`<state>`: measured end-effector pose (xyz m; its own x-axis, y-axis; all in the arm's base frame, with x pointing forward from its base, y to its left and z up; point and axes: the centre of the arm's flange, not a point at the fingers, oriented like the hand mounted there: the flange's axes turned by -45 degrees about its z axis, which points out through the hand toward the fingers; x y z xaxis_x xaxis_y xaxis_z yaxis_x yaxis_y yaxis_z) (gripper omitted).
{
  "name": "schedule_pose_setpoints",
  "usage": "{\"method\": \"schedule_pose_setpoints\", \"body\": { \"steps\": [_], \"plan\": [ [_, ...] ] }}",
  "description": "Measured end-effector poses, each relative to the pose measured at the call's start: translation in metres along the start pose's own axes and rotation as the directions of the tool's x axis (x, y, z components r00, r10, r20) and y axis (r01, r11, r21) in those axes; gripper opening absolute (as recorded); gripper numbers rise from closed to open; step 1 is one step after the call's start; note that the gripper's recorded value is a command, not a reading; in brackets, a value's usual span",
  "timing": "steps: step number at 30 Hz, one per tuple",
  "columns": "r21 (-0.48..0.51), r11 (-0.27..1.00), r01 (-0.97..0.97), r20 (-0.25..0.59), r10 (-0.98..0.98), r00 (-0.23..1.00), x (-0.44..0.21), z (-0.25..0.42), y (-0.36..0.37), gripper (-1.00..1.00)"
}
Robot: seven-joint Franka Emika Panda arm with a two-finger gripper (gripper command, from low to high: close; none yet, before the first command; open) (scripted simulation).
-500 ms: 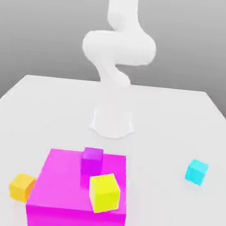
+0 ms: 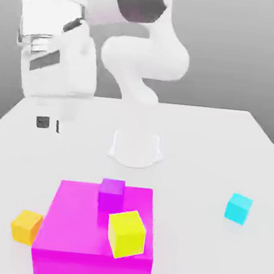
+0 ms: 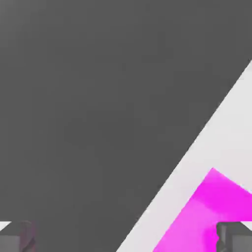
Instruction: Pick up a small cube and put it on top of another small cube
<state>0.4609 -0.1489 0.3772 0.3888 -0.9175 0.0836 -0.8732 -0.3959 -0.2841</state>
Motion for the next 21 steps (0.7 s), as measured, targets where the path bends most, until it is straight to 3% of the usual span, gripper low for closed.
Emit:
{"method": "schedule_pose_setpoints", "body": {
  "steps": [4, 9, 15, 16, 21],
  "plan": [
    [-0.113, 0.954, -0.278, 0.002, 0.280, 0.960, 0.020, 0.066, 0.055, 0.00],
    [-0.246, 0.791, -0.561, -0.080, 0.560, 0.825, 0.025, 0.135, 0.127, 0.00],
    [-0.271, 0.735, -0.621, -0.117, 0.615, 0.780, 0.021, 0.204, 0.162, 0.00],
    [-0.272, 0.734, -0.622, -0.116, 0.617, 0.779, 0.020, 0.210, 0.164, -1.00],
    [-0.270, 0.735, -0.622, -0.117, 0.616, 0.779, 0.020, 0.210, 0.164, -1.00]
  ]
}}
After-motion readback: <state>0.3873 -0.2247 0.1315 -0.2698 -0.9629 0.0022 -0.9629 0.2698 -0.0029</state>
